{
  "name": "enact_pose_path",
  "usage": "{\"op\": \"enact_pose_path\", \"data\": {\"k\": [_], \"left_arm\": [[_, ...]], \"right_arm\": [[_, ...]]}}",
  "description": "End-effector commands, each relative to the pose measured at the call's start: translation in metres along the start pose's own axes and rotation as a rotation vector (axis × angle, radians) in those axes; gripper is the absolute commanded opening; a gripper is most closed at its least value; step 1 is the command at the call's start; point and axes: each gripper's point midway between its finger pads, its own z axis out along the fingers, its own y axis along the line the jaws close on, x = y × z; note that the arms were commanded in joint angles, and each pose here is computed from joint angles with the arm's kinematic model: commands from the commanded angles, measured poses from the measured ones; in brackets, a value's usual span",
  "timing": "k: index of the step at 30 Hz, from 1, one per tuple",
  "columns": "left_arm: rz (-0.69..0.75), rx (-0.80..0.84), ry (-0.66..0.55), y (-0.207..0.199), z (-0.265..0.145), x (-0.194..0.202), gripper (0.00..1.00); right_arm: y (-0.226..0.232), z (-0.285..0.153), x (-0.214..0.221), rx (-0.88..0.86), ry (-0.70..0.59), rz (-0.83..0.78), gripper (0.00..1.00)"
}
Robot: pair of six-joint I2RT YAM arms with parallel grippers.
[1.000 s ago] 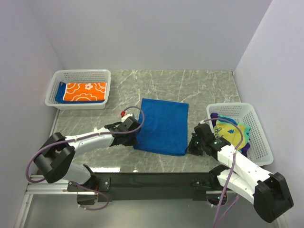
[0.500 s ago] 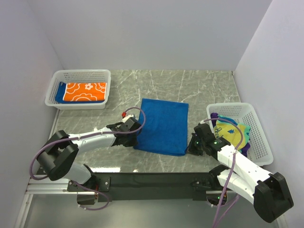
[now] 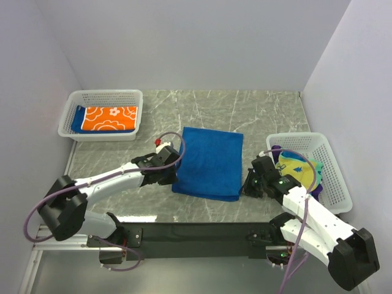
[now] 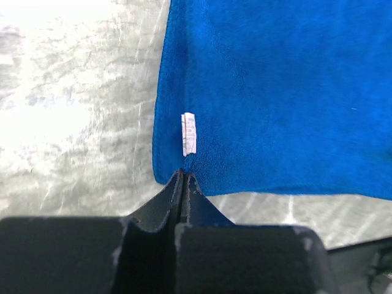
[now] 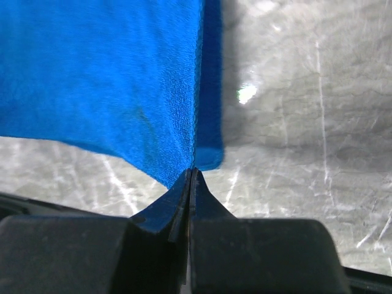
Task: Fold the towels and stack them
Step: Fold the towel
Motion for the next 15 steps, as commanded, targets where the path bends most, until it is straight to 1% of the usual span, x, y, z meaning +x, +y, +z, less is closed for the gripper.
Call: {"op": "enact_pose_path", "data": {"k": [1,4,8,12,15], "left_arm": [[-0.031,0.01,-0.027,-0.002,-0.02,-0.007,0.01],[-0.037,0.008,-0.001,0.005,-0.02,0.003,0.01],[-0.034,-0.017,0.051,0.019,-0.009,0.024,0.01],[-0.019,-0.044,0.102,0.027,0.007,0.039,0.01],[-0.001,-0.086,0.142,0.036,0.018,0.049,0.01]], "right_arm": [[0.01,-0.018,-0.007,-0.027,-0.017,-0.017,0.0],[0.009,-0.018,-0.003,-0.037,-0.007,-0.011,0.0],[0.005,-0.008,0.012,-0.046,0.045,0.001,0.0],[-0.011,0.005,0.028,-0.003,0.097,0.01,0.0],[-0.016,0.008,0.028,0.031,0.095,0.027,0.0]]}}
